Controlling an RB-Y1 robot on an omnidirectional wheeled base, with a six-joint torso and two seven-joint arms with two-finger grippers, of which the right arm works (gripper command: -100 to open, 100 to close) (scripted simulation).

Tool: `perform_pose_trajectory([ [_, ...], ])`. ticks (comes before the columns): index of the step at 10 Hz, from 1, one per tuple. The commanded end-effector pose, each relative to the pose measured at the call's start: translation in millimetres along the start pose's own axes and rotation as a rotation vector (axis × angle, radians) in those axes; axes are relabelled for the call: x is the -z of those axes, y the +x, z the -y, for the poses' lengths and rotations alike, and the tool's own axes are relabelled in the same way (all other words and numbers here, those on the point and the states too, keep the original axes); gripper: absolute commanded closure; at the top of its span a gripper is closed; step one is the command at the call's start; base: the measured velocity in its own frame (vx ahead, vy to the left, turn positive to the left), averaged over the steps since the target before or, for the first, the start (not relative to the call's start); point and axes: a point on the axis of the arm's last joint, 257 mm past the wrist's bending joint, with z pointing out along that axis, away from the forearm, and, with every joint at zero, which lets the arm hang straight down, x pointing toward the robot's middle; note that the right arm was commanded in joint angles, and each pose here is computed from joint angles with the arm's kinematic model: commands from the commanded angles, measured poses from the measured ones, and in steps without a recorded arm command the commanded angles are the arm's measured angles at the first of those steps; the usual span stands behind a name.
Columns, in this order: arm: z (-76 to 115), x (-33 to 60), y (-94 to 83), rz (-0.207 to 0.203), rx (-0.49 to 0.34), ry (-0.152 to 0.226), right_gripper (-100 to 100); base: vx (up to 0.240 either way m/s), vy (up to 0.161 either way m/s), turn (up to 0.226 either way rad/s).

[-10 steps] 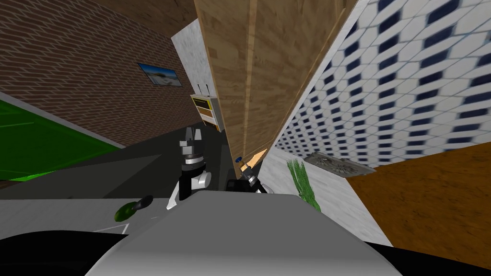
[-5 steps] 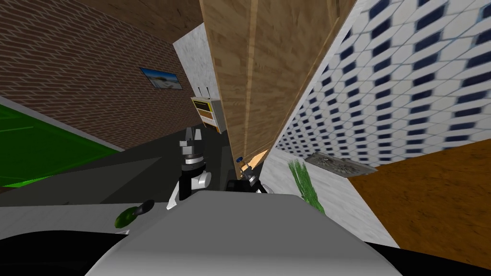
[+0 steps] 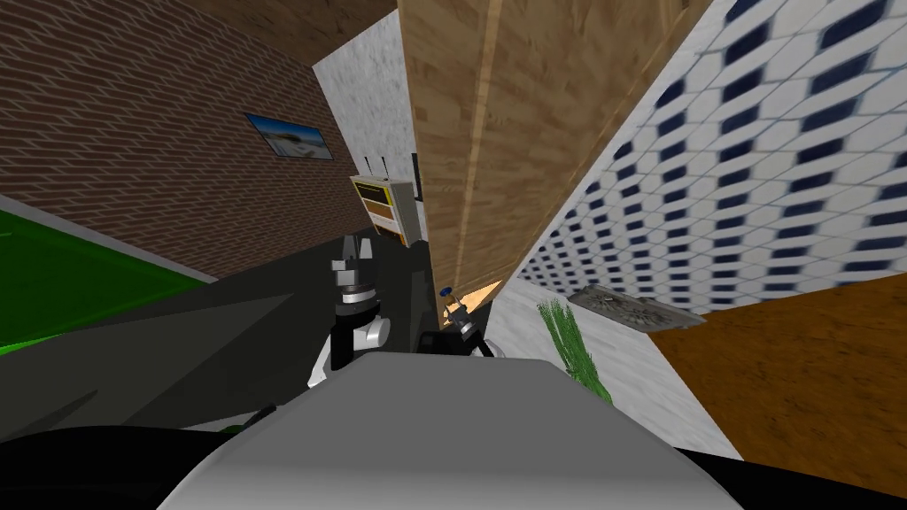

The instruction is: Push the door open

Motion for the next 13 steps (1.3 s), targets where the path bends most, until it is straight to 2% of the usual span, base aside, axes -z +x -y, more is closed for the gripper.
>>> perform_pose_trajectory([
  [1,-14.7,-6.6,5.2,-0.016,0.006,-0.035,100,0.106,0.106,-0.032],
  [13,-66.4,-14.7,6.2,-0.017,0.006,-0.216,100,0.089,0.102,-0.034],
])
